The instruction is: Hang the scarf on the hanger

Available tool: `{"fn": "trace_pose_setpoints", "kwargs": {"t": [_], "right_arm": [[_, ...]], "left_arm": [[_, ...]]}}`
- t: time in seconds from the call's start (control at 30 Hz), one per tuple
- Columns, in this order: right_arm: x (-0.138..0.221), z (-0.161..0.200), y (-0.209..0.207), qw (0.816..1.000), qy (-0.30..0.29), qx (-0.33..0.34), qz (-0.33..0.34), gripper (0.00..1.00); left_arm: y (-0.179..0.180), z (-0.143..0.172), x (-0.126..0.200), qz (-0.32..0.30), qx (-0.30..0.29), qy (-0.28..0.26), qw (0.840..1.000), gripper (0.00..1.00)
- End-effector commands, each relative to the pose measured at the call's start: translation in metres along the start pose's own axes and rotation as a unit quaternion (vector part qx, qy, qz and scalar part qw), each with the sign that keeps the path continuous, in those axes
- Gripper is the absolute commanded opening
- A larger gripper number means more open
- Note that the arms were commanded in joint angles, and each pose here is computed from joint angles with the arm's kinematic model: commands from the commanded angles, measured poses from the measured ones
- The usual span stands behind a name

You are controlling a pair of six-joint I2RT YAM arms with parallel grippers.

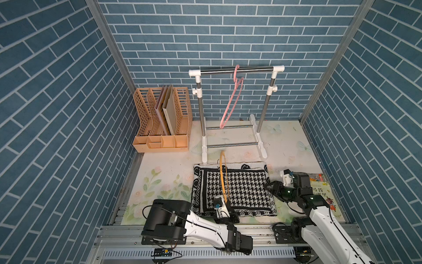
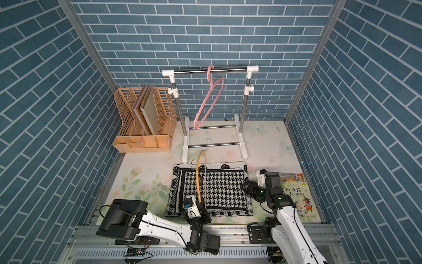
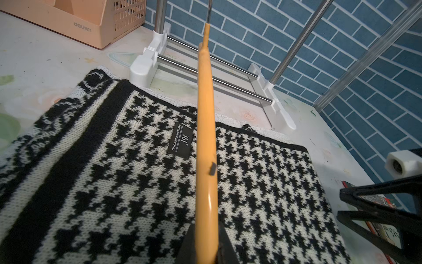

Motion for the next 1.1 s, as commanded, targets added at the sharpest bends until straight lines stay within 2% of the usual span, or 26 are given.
{"fn": "trace_pose_setpoints", "kwargs": {"t": [0.0,0.17,0.33,0.6,0.8,0.93,1.07], "right_arm": [[-0.006,0.007,-0.006,1.000,0.022,0.016,0.013,0.53],[-0.018,0.028,-0.018,0.997,0.070,0.000,0.022,0.52],[-0.021,0.029,-0.011,0.997,0.078,0.008,0.002,0.50],[-0.019,0.011,0.014,0.997,0.067,0.039,-0.032,0.34],[-0.015,-0.007,0.041,0.994,0.054,0.055,-0.075,0.00],[-0.014,-0.015,0.080,0.983,0.057,0.067,-0.160,0.00],[-0.022,-0.021,0.115,0.972,0.063,0.069,-0.214,0.00]], "left_arm": [[0.013,0.059,0.162,0.158,0.195,0.217,0.943,0.00],[0.014,0.057,0.160,0.160,0.199,0.218,0.942,0.00],[0.014,0.056,0.160,0.162,0.200,0.217,0.942,0.00],[0.015,0.055,0.159,0.164,0.204,0.217,0.941,0.00],[0.014,0.056,0.158,0.165,0.205,0.216,0.940,0.00],[0.015,0.055,0.157,0.165,0.207,0.217,0.939,0.00],[0.015,0.054,0.156,0.168,0.209,0.216,0.939,0.00]]}}
Point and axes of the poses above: each gripper's point midway between its finger pads, its own x axis back along the fingers, its own y axis along the line the jaws close on, z = x × y, the point moved 1 cm from there along x, back along the fingers, and after that the axes turned 14 degrees about x, right-handed, at the moved point
